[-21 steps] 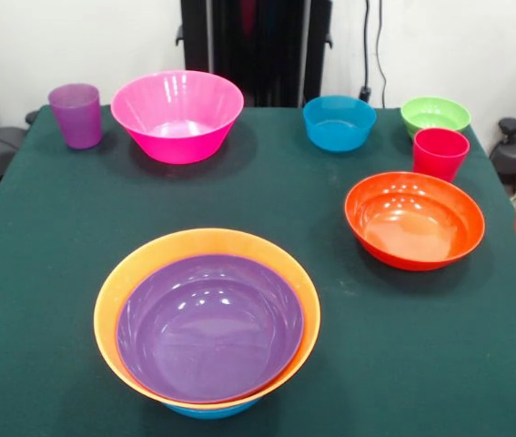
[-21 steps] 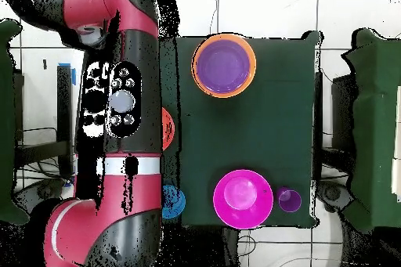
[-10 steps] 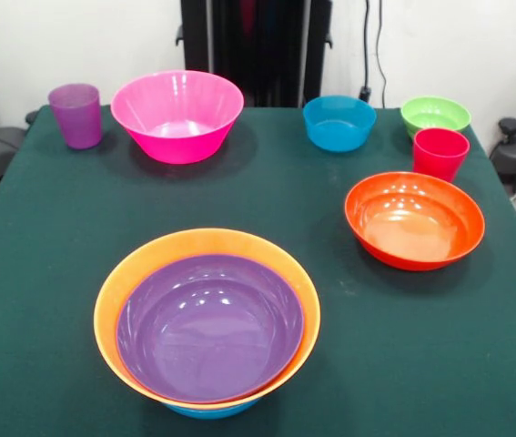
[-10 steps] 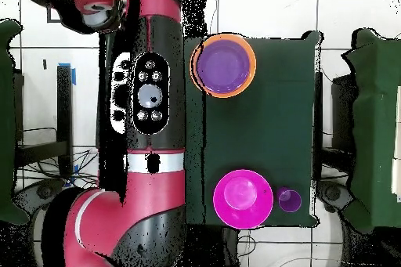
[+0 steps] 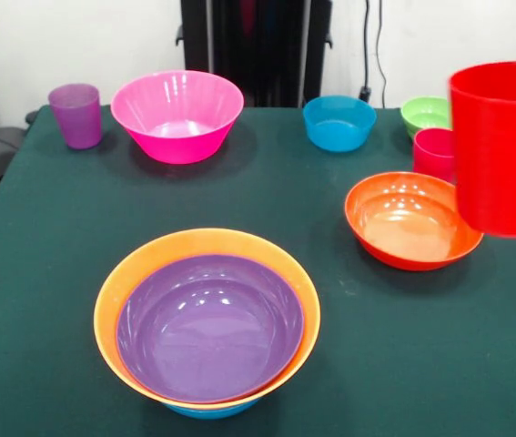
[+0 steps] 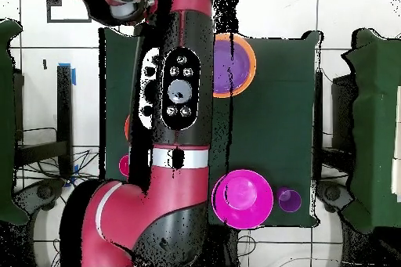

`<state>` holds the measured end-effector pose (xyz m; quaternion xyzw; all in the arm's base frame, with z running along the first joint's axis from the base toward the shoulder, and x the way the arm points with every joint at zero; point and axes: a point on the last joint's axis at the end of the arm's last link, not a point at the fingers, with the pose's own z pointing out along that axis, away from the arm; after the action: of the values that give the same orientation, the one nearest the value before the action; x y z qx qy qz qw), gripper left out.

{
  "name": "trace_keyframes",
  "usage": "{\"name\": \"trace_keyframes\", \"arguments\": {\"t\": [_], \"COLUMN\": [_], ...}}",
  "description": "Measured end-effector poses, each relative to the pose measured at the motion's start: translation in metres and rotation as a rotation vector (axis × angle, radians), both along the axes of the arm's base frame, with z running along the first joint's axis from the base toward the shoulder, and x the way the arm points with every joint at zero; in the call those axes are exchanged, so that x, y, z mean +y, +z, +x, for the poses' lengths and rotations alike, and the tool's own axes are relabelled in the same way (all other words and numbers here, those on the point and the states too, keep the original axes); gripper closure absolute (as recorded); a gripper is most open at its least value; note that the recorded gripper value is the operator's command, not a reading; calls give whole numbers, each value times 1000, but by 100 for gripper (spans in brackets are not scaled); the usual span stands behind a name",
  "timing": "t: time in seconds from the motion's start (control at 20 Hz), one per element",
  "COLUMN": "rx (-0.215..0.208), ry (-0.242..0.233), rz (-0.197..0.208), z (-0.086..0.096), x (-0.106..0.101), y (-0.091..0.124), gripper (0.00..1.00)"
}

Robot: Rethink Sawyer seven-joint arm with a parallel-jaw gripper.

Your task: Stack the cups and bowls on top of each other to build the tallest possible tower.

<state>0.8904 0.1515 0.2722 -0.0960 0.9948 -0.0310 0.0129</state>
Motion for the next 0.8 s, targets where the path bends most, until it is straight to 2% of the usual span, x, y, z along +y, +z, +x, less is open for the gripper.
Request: {"name": "trace_keyframes", "arguments": {"t": [0.3,0.8], "rx": [11,27], "ry": [27,83], "rz": [-7,-12], "z": [4,8], "x": [-29,-61], "y": [-7,-15], "gripper": [100,100]}}
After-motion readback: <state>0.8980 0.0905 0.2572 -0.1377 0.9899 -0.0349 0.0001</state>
